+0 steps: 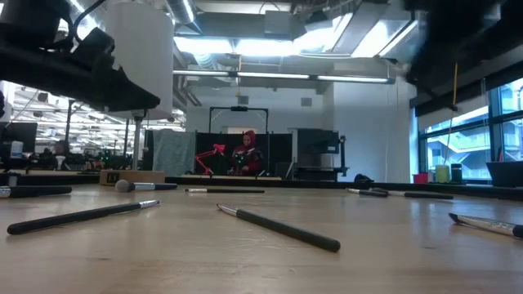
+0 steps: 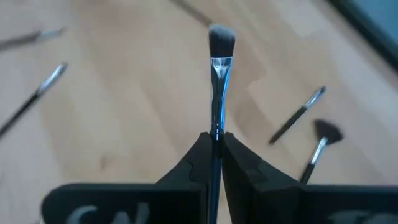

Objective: Put items in baskets/containers
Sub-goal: Put the black angled eyeshadow brush into the transparent organizer

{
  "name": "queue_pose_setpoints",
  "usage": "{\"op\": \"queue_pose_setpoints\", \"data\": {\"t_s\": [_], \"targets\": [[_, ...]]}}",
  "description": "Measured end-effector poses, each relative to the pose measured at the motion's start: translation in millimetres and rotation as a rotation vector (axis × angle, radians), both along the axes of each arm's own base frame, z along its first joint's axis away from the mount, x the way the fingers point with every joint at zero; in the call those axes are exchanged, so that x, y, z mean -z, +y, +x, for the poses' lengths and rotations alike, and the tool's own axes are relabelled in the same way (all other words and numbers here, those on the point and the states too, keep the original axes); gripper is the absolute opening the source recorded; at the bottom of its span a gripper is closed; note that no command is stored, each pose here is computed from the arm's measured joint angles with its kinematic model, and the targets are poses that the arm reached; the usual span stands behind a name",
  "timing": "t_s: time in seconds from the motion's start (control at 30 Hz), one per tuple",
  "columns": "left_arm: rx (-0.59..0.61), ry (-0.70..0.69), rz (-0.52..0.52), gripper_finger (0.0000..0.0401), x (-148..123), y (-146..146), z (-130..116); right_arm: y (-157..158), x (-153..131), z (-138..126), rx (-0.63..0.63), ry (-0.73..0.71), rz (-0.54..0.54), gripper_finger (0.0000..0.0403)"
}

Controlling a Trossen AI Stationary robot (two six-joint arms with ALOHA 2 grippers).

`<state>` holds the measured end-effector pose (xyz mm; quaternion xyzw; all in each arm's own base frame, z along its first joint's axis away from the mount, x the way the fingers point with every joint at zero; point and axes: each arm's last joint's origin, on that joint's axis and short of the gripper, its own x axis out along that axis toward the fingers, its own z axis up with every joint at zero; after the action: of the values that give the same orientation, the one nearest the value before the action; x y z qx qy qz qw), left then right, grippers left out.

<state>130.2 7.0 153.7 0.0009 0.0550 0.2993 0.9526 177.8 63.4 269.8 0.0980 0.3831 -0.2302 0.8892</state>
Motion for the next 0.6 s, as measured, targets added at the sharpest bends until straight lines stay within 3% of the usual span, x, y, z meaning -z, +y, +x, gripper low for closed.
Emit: {"op": "queue_pose_setpoints", "data": {"t_s": [0.17, 0.3, 0.6], "targets": [[-0.068, 0.011, 0.020, 0.0180, -0.1, 5.3, -0.9, 6.2, 35.9, -44.0, 0.029, -0.064, 0.067, 0.0027], [-0.084, 0.009, 0.017, 0.0180, -0.1, 7.2, -1.1, 7.8, 55.4, -60.5, 0.031, -0.061, 0.106, 0.0025], [-0.114, 0.008, 0.015, 0.0180, -0.1, 11.0, -1.6, 6.6, 30.0, -68.0, -0.014, -0.138, 0.060, 0.0027]]}}
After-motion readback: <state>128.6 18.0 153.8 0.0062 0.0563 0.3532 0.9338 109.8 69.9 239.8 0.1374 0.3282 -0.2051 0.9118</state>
